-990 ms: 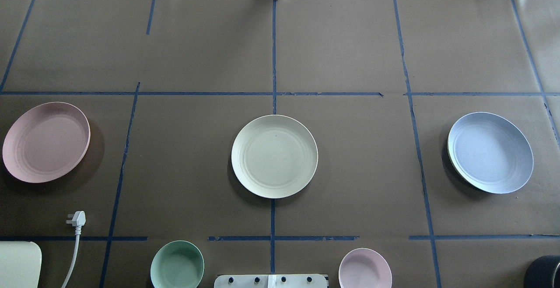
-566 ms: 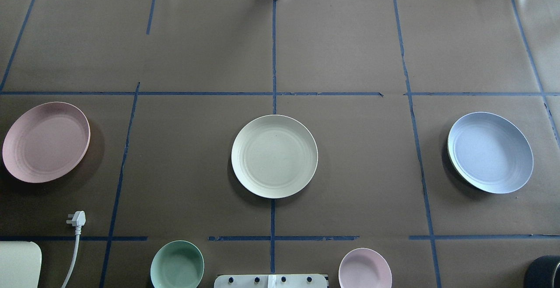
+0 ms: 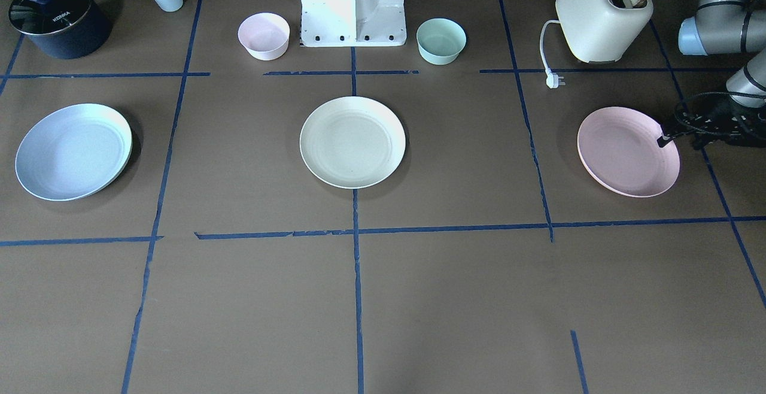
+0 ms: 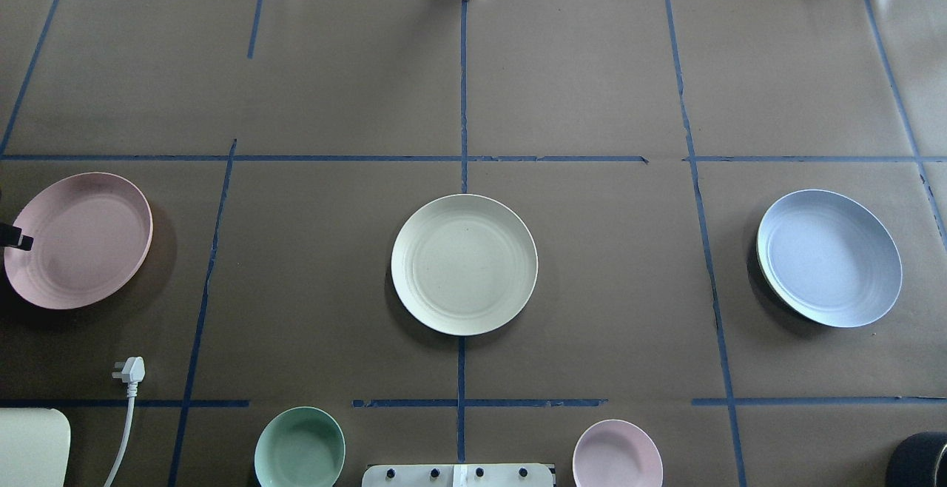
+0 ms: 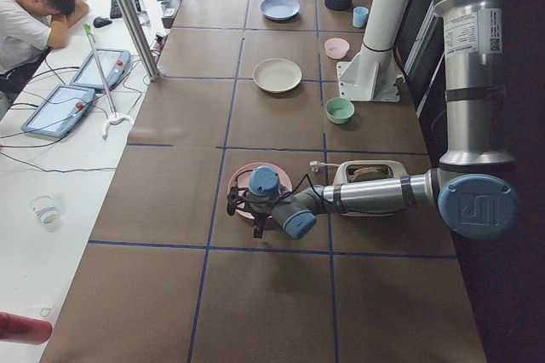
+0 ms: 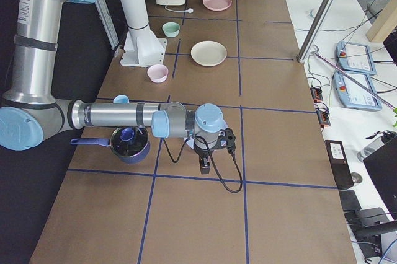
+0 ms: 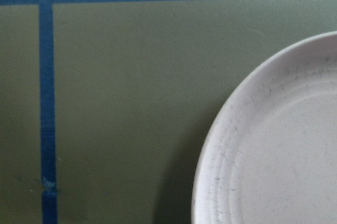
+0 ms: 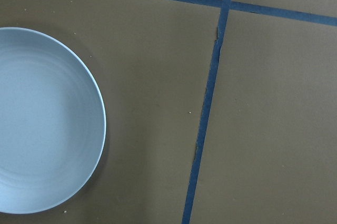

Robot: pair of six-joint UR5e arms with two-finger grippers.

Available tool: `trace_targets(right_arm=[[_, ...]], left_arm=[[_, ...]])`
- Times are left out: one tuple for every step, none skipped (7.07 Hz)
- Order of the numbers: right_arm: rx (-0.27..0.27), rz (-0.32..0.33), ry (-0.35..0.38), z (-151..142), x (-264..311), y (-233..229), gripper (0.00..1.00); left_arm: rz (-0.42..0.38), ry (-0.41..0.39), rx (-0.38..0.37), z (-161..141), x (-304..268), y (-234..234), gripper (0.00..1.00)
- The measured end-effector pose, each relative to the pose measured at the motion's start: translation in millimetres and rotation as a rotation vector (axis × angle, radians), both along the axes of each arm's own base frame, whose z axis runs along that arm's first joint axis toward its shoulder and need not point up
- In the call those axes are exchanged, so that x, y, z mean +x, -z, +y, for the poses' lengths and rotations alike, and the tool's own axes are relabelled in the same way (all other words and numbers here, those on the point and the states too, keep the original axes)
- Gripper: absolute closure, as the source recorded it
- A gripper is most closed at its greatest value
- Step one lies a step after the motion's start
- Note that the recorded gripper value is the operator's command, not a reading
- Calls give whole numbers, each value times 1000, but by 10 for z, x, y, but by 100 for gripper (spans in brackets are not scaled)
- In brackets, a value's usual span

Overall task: Stack three plates with pink and blue
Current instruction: 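Grasp the rim of the pink plate with the left gripper, then lift the pink plate and lower it onto the cream plate with the left gripper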

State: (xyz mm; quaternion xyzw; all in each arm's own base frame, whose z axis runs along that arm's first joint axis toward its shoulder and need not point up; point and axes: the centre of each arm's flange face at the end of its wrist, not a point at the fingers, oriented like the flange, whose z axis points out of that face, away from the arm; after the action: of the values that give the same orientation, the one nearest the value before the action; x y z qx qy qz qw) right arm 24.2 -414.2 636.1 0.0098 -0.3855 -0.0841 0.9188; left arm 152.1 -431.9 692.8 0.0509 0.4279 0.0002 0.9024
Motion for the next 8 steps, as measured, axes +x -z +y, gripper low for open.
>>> trace_targets(right_arm=[[0, 0, 0, 0, 0, 0, 0], [0, 0, 0, 0, 0, 0, 0], [0, 0, 0, 0, 0, 0, 0], [0, 0, 0, 2, 0, -1, 0], [0, 0, 0, 4, 1, 0, 0], [0, 0, 0, 5, 1, 1, 0], [-1, 0, 0, 11, 1, -3, 0], [-3, 0, 0, 20, 2, -11, 0]], left_arm=[[9, 2, -20, 11, 47, 12, 95], [25, -6, -36, 27, 75, 28, 100], [47, -14, -45, 33, 94, 79, 100], [88, -23, -67, 41, 127, 204, 100], [150, -21, -108, 19, 184, 453, 100], [212, 6, -148, -68, 259, 827, 100], [275, 54, -186, -225, 364, 1333, 100], [337, 88, -217, -406, 561, 1886, 100]])
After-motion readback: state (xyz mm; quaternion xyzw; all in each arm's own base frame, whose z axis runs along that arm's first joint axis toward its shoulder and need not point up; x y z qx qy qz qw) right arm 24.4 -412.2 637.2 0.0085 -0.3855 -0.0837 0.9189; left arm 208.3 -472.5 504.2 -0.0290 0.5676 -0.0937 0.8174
